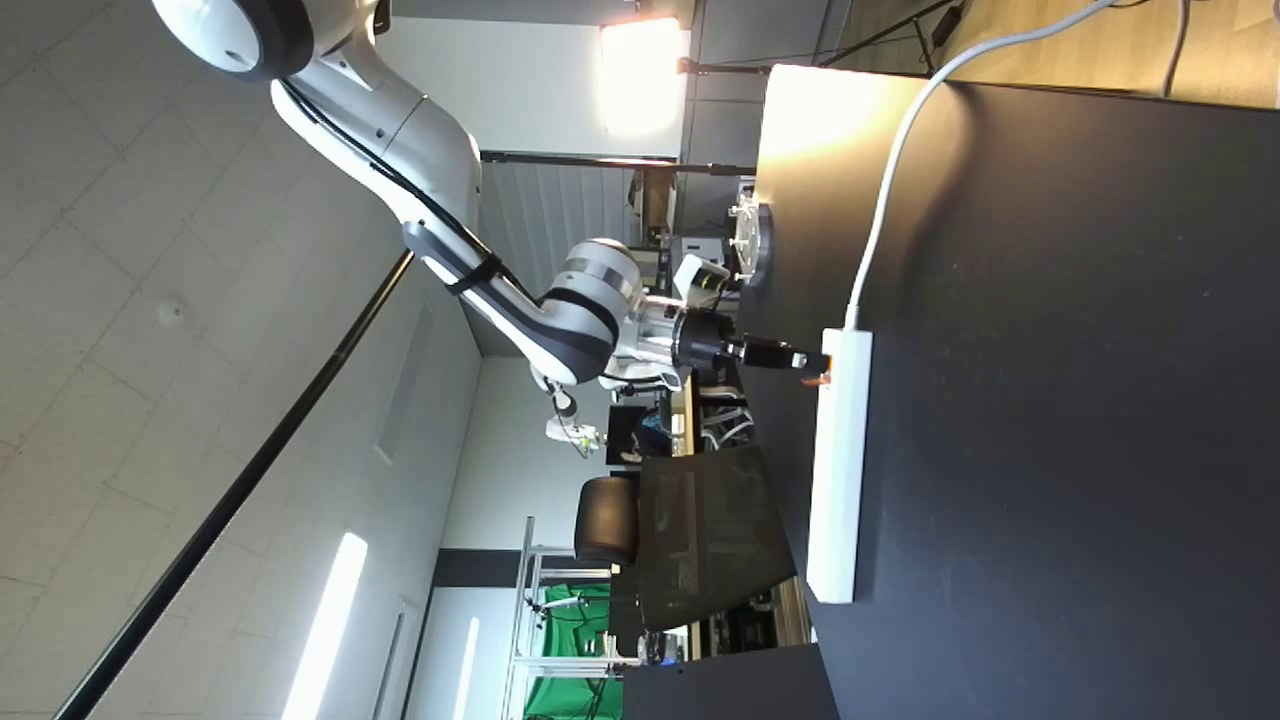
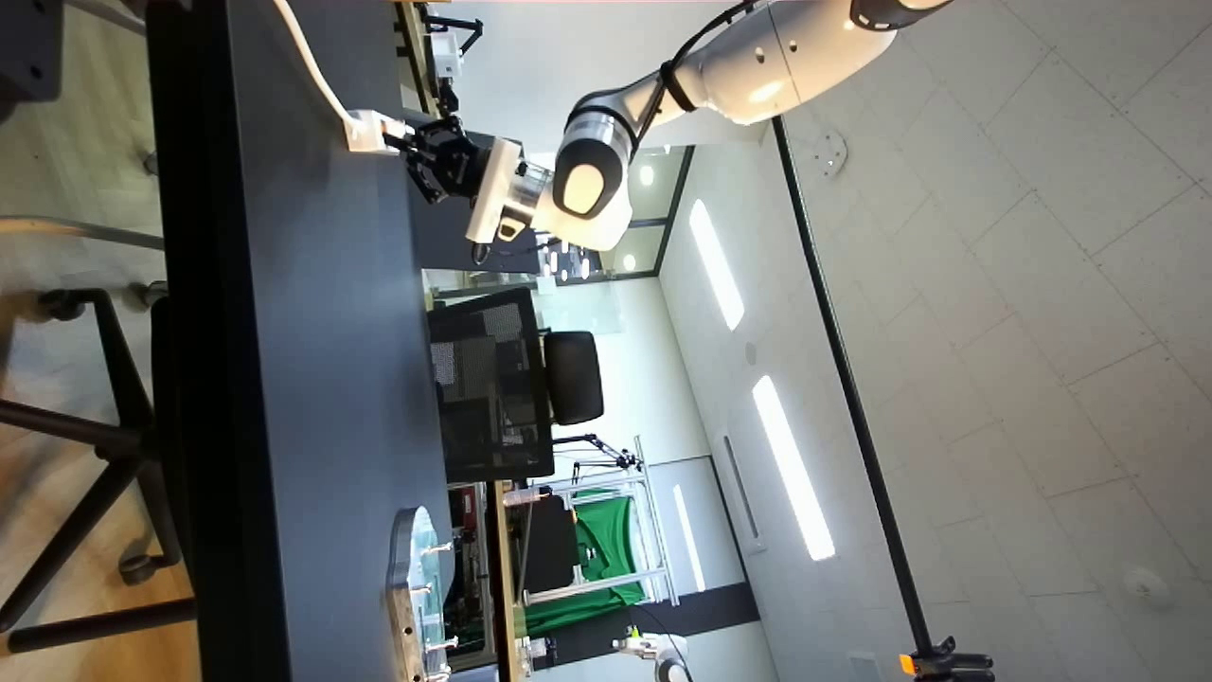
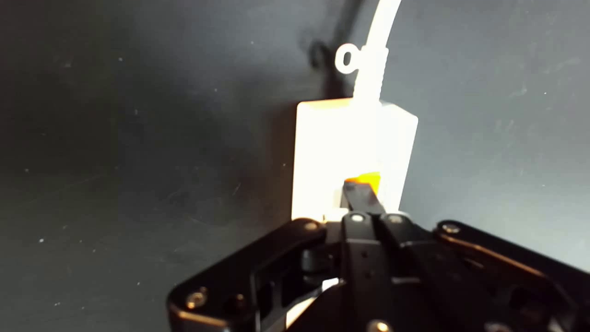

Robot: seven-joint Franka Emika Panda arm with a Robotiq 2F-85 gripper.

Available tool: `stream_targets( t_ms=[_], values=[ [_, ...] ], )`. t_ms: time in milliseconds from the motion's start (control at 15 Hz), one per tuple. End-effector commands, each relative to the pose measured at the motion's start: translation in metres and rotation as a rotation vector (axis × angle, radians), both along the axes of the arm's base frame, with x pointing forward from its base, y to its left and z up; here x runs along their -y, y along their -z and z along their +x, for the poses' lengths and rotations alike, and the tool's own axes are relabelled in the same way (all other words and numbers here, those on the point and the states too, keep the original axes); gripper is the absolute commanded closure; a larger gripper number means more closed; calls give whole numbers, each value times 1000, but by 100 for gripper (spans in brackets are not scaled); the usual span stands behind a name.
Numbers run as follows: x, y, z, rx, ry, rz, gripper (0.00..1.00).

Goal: Press the switch on the adapter

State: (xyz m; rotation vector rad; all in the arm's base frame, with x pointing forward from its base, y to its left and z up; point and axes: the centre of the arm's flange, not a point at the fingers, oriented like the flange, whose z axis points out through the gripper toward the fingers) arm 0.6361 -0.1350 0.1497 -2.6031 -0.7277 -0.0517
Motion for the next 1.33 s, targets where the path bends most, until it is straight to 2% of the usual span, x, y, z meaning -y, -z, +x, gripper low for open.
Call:
stream_targets(
  t_ms=[0, 333, 400, 533, 733, 1000, 1067, 1267],
  values=[
    [-1, -36, 10, -5, 2, -68, 100],
    [-21, -106, 7, 55, -25, -163, 100],
    [-24, -117, 7, 63, -13, -198, 75],
    [-33, -134, 4, 75, 0, -307, 68],
    [-41, -149, 1, 71, 72, -446, 47],
    [-51, -156, -5, 33, 153, -580, 19],
    [-42, -148, 8, 61, 101, -522, 38],
    [-47, -148, 5, 53, 122, -553, 19]
  ],
)
